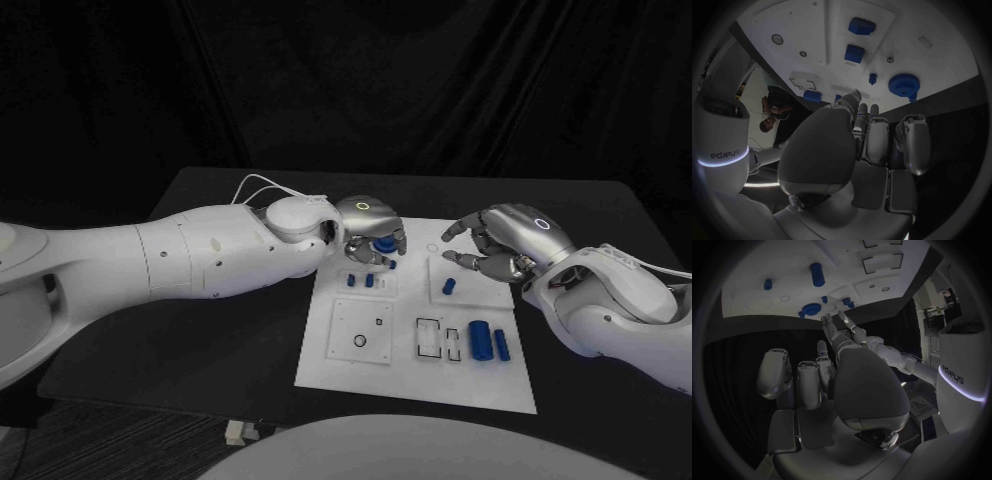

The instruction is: Assemble the parts on the task board

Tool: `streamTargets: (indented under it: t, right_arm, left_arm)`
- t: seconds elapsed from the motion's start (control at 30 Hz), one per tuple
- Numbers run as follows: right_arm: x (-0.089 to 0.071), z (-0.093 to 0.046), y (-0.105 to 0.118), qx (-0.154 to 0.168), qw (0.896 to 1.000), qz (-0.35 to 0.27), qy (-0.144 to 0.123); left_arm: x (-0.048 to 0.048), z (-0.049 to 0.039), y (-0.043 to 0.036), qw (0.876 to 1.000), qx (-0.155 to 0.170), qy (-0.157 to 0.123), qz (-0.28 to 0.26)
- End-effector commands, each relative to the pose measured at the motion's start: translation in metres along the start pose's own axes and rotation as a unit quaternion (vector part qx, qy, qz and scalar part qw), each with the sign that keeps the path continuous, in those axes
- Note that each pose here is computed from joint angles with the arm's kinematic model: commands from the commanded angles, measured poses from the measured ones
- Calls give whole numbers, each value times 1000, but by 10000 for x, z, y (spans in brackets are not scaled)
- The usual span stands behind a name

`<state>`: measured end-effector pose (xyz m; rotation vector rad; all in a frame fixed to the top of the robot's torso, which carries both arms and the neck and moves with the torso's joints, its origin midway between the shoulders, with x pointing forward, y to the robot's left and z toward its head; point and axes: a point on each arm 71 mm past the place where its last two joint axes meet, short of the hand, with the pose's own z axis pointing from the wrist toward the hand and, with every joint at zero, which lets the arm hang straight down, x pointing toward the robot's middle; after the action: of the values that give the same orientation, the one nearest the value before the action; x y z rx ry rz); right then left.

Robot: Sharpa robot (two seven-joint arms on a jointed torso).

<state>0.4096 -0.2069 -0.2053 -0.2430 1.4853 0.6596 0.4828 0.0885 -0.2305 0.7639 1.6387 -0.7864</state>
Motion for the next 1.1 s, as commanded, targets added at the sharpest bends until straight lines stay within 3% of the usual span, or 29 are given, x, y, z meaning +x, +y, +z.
streamTargets:
  t: [0.03, 0.3, 0.43, 1.1]
  right_arm:
    - [7, -7, -9, 2, 1000, -1, 2]
    - [8, -12, -27, 5, 1000, -2, 3]
    - [8, -12, -36, 6, 1000, -3, 3]
    - [31, -20, -36, 4, 1000, -1, 4]
  left_arm:
    - [-16, 12, -14, 1000, 3, -14, 3]
    - [-81, -29, -22, 998, 17, -62, 11]
    - [-101, -41, -21, 997, 20, -71, 13]
    - [-46, 28, 26, 1000, 16, -25, 10]
